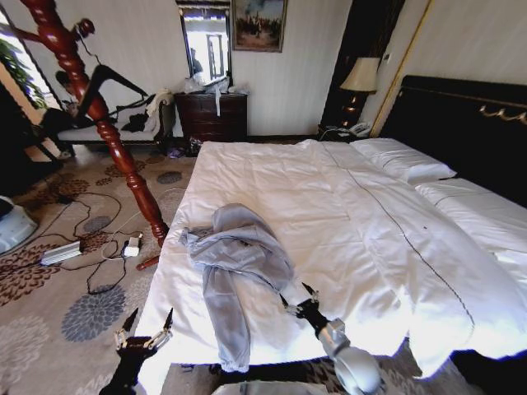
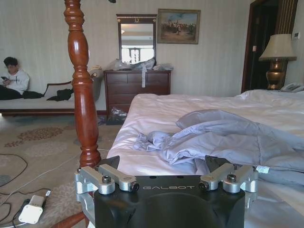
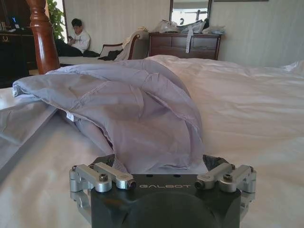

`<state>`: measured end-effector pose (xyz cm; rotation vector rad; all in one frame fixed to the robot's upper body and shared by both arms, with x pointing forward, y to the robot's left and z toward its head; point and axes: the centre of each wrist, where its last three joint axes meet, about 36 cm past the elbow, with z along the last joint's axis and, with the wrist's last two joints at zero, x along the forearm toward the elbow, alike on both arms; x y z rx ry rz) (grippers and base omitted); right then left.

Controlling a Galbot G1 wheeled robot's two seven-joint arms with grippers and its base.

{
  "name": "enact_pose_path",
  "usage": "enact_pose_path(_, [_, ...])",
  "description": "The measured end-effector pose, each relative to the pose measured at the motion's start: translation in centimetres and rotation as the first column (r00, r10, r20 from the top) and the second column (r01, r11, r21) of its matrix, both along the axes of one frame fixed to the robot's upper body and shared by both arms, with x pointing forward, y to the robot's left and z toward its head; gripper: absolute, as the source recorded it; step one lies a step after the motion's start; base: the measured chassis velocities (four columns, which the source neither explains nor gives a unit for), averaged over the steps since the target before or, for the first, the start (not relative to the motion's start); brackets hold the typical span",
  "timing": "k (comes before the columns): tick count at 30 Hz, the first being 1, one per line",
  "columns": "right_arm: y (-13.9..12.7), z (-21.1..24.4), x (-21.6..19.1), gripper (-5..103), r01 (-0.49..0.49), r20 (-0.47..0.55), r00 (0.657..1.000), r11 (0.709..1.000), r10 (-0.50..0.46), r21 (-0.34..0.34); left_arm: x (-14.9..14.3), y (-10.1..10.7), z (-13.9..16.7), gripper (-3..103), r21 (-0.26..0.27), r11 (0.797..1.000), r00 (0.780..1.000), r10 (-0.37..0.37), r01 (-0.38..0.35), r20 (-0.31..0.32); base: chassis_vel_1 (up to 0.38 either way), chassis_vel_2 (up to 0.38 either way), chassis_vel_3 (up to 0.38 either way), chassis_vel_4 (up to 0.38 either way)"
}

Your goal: Pick up the clothes from the bed and hang them on the clothes hanger.

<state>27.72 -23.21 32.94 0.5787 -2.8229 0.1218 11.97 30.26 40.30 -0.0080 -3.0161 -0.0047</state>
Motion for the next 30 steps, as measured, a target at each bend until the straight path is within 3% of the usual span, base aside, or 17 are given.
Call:
enact_pose_path(4, [0.0, -0.1, -0.1, 103, -0.001, -0.005, 1.000, 1.000, 0.001, -0.004, 0.0, 0.2, -0.1, 100, 0.001, 1.000, 1.000, 0.006, -0.006, -0.002, 0.000, 0.000, 0.000, 0.000])
enact_pose_path(15, [2.9, -1.1, -0.7, 96, 0.017, -0.018, 1.000, 0.999, -0.017, 0.038, -0.2, 0.6, 0.0, 100, 0.000, 1.000, 1.000, 0.017, -0.017, -0.003, 0.000, 0.000, 0.000, 0.000])
enact_pose_path(21, [2.0, -1.2, 0.1, 78, 0.051, -0.014, 0.999, 0.998, -0.051, 0.032, -0.2, 0.6, 0.2, 100, 0.000, 1.000, 1.000, 0.019, -0.019, 0.000, 0.000, 0.000, 0.000, 0.000])
enact_pose_path(23, [1.8, -1.3, 0.1, 75, 0.054, -0.016, 0.998, 0.998, -0.054, 0.029, -0.2, 0.6, 0.2, 100, 0.000, 1.000, 1.000, 0.019, -0.019, 0.001, 0.000, 0.000, 0.000, 0.000])
enact_pose_path(30, [2.5, -1.8, -0.4, 49, 0.041, -0.029, 0.999, 0.999, -0.040, 0.025, -0.1, 0.6, 0.2, 100, 0.000, 1.000, 1.000, 0.019, -0.019, 0.003, 0.000, 0.000, 0.000, 0.000])
